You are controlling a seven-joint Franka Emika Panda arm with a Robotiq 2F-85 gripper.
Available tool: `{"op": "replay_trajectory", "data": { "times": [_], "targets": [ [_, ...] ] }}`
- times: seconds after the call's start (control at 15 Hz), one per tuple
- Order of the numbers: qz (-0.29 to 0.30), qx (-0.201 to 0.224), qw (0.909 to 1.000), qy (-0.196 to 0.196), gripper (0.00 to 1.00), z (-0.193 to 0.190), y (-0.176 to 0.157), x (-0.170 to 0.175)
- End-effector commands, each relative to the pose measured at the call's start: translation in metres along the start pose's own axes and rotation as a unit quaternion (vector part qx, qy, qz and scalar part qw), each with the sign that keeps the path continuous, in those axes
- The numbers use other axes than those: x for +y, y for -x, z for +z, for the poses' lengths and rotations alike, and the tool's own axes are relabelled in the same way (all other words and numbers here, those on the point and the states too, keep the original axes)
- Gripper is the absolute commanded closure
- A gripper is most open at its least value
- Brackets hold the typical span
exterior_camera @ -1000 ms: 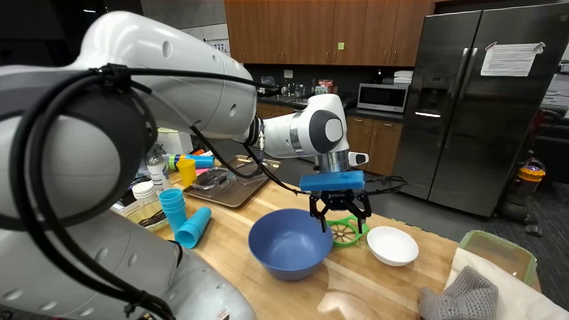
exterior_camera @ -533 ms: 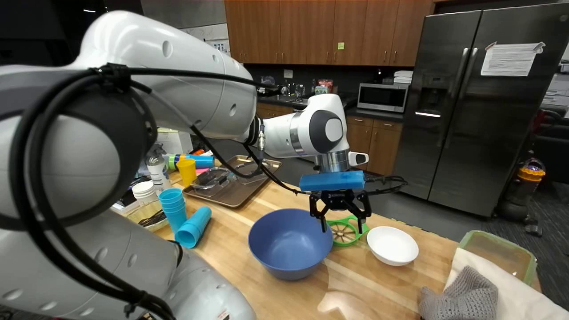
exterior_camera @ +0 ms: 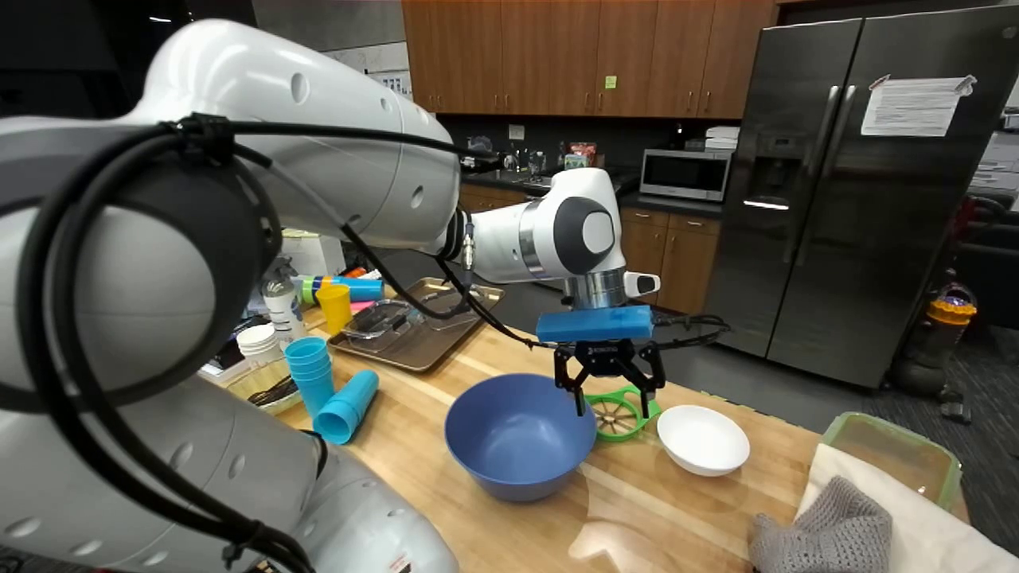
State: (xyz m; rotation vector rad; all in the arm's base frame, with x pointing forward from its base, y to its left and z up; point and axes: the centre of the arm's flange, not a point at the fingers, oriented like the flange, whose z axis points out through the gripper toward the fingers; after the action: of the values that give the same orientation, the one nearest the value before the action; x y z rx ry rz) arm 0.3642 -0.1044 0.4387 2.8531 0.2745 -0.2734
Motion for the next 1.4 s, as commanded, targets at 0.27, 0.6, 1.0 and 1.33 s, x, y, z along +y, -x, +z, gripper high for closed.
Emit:
{"op": "replay_trajectory", "data": {
  "times": [0.27, 0.6, 1.0, 1.33],
  "targets": [
    [0.0, 0.0, 1.0, 0.0, 0.0, 0.0, 0.0, 0.0],
    [0.0, 0.0, 1.0, 0.0, 0.0, 0.0, 0.0, 0.0],
    [0.007, 0.041, 0.9981, 0.045, 0.0, -0.02, -0.013, -0.004],
    [0.003, 0.111, 0.9892, 0.097, 0.0, -0.062, -0.036, -0.01]
  ]
}}
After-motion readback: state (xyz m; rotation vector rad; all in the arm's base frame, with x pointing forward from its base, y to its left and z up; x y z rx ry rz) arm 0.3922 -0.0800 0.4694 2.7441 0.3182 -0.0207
